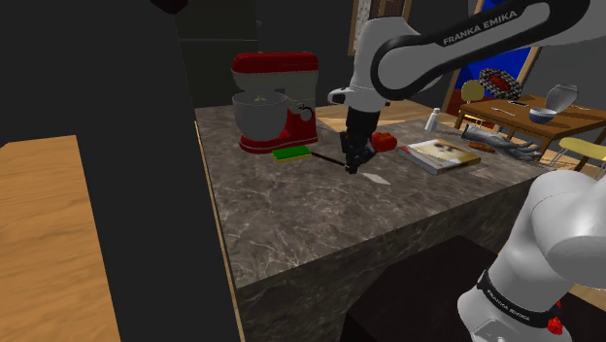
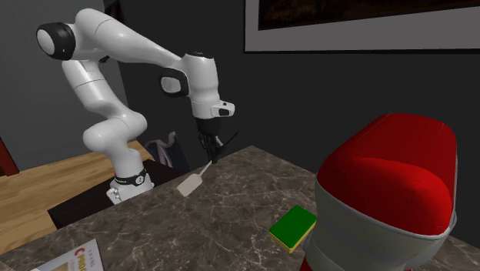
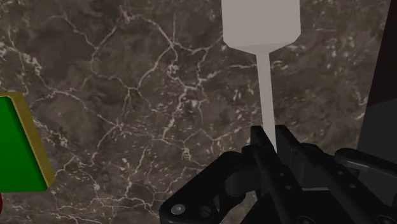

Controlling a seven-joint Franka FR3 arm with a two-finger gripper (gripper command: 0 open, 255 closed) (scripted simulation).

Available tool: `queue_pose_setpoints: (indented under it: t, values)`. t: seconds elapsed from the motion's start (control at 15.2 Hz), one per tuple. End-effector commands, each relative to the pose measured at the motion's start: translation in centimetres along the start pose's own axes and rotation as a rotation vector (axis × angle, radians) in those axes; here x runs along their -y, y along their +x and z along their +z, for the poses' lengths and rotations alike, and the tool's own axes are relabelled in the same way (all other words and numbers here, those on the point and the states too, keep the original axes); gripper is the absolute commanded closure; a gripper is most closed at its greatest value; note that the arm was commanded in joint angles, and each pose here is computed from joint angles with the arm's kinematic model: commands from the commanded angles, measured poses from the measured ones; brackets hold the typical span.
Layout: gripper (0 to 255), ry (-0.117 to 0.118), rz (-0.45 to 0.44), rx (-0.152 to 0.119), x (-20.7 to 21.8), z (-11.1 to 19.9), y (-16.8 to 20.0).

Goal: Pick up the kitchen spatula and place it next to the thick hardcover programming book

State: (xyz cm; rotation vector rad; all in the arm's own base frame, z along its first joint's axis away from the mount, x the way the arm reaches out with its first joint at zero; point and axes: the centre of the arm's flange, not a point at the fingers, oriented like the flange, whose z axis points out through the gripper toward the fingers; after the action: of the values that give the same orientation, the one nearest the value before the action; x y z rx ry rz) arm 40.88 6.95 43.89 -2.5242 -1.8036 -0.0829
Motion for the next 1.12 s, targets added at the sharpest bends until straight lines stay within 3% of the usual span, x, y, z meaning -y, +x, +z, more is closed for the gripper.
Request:
queue_pose_setpoints:
  t: [0.0, 1.06]
  values:
    - [255, 0.001, -0.001, -0.001, 0.2, -0.1, -2.7]
    - [255, 0.001, -0.001, -0.001, 0.7, -1.4, -23.8]
